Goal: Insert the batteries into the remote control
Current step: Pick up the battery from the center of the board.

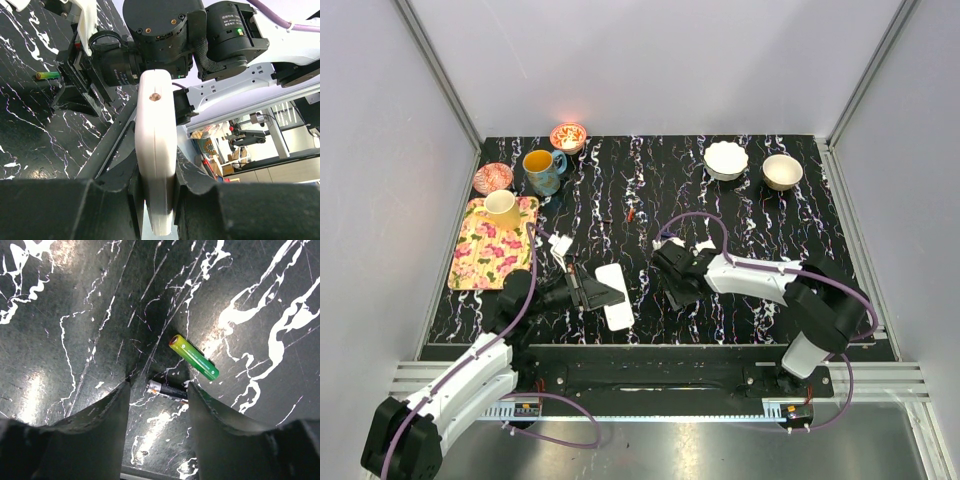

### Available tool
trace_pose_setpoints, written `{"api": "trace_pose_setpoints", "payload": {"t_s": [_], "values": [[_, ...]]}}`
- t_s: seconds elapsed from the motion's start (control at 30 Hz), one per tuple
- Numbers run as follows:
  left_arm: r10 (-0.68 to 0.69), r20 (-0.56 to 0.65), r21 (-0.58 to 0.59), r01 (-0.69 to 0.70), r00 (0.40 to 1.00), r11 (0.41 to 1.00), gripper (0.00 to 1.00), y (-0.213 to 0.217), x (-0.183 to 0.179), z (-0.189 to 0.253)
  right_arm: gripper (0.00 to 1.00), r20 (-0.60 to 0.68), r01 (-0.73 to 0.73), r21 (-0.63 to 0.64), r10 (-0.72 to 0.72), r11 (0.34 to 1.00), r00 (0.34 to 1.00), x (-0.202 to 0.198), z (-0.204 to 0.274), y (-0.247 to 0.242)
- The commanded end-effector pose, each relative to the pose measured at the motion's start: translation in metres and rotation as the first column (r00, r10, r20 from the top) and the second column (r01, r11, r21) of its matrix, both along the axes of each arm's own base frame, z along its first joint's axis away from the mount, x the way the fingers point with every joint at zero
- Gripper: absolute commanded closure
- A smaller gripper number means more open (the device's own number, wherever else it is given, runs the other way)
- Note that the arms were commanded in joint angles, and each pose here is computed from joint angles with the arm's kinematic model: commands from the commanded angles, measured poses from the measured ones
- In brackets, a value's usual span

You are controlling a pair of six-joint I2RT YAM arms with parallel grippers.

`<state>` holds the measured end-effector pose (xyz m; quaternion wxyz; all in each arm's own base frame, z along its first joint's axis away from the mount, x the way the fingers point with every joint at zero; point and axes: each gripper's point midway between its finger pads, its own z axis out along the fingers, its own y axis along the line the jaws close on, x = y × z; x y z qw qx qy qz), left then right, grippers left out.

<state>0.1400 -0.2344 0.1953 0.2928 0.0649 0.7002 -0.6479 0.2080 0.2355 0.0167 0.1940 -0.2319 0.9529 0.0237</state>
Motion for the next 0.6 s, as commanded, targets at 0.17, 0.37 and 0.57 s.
{"api": "trace_pose_setpoints", "payload": {"t_s": [0.17,0.37,0.57], "values": [[0.014,0.061,-0.032,-0.012,0.998,0.999,1.00,0.002,0.001,0.012,0.38,0.066,0.148,0.045,-0.151,0.988,0.986,0.007,0.026,-0.003],[0.005,0.066,-0.035,-0.002,0.998,0.999,1.00,0.001,-0.001,0.013,0.37,0.026,0.209,0.047,-0.211,0.977,0.977,0.000,0.014,-0.004],[-0.003,0.071,-0.034,0.005,0.997,0.999,1.00,0.001,-0.002,0.013,0.36,0.015,0.249,0.023,-0.249,0.968,0.968,0.000,0.007,-0.007]]}}
